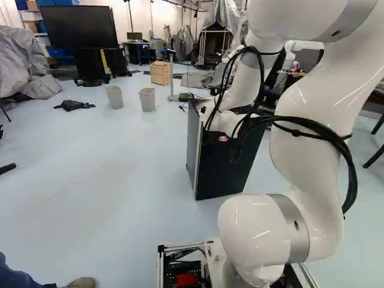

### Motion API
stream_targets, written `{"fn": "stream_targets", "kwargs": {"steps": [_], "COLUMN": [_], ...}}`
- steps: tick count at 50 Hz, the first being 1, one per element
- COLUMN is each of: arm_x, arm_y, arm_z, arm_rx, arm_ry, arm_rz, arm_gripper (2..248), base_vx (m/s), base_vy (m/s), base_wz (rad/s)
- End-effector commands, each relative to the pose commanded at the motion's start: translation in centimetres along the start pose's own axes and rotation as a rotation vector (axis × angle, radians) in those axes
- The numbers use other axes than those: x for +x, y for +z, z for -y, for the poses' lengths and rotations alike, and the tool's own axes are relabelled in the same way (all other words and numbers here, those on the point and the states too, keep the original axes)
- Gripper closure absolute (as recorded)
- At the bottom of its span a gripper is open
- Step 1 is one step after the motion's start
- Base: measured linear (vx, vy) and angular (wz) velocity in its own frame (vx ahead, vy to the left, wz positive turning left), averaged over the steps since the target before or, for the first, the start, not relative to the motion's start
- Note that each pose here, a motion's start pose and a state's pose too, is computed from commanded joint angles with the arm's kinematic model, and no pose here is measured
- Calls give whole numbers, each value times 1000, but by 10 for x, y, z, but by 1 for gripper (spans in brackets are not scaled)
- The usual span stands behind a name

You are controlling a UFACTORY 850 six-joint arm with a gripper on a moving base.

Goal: Grab a drink from the fridge

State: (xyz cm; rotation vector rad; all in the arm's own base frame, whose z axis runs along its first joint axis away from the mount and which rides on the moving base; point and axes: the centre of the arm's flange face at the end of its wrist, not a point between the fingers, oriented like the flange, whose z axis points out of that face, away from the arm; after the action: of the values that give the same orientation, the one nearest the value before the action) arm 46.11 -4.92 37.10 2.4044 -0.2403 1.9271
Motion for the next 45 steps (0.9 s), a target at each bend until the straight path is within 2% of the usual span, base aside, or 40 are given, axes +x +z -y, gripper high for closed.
{"fn": "stream_targets", "kwargs": {"steps": [45], "arm_x": [8], "arm_y": [45], "arm_z": [0], "arm_rx": [-2], "arm_ry": [2], "arm_rz": [-37], "arm_gripper": [3], "base_vx": [0], "base_vy": [0], "base_wz": [0]}}
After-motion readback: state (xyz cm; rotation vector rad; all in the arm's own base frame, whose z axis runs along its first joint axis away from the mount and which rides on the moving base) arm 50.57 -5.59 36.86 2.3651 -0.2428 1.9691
